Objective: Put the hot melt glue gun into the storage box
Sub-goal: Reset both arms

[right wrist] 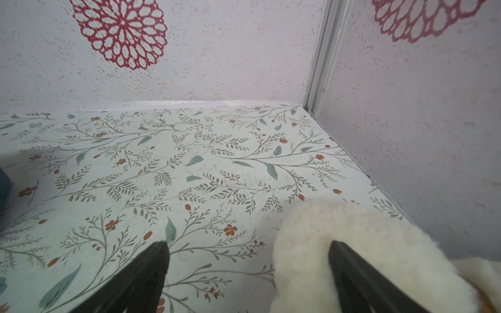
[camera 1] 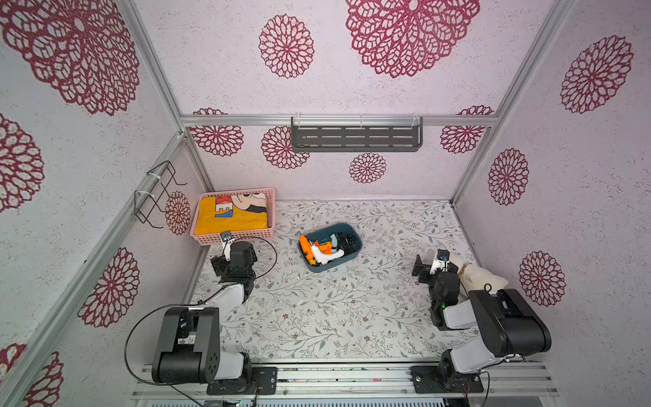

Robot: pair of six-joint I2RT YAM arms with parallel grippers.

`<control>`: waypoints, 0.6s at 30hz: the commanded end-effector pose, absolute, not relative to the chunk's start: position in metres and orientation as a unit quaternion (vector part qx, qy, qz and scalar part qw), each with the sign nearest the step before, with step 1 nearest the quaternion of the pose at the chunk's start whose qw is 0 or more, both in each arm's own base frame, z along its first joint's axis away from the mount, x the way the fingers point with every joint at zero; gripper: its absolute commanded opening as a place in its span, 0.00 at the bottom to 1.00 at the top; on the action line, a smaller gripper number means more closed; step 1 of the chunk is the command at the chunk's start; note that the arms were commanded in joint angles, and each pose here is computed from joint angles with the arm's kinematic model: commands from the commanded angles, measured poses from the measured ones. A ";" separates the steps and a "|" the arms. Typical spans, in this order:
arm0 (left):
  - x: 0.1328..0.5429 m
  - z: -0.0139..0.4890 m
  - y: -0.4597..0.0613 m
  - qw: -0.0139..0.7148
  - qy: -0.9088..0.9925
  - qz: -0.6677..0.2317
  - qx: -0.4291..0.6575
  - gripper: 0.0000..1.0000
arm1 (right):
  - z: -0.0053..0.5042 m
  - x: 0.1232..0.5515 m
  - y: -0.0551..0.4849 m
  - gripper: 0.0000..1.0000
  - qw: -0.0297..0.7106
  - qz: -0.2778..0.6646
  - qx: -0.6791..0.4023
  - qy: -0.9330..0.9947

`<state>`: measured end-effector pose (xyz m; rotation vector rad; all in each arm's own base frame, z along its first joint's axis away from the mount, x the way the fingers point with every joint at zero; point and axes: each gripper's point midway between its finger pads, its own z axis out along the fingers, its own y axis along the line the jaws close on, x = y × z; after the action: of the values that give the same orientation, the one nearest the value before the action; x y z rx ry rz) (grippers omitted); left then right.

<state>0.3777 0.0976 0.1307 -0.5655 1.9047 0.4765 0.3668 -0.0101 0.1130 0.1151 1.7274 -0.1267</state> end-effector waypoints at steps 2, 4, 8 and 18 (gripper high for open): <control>0.381 0.139 0.116 0.558 0.770 0.184 -0.251 0.99 | 0.133 0.369 -0.008 0.99 0.677 -0.049 0.047 0.732; 0.385 0.137 0.122 0.573 0.759 0.180 -0.252 0.99 | 0.133 0.369 -0.008 0.99 0.678 -0.051 0.047 0.732; 0.395 0.128 0.117 0.564 0.773 0.170 -0.234 0.98 | 0.135 0.367 -0.010 0.99 0.681 -0.053 0.051 0.729; 0.387 0.123 0.104 0.611 0.750 0.149 -0.204 0.98 | 0.134 0.366 -0.009 0.99 0.681 -0.051 0.049 0.729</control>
<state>0.3722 0.1029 0.0954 -0.4804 1.8374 0.3526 0.3651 -0.0095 0.1221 0.1163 1.6832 -0.1164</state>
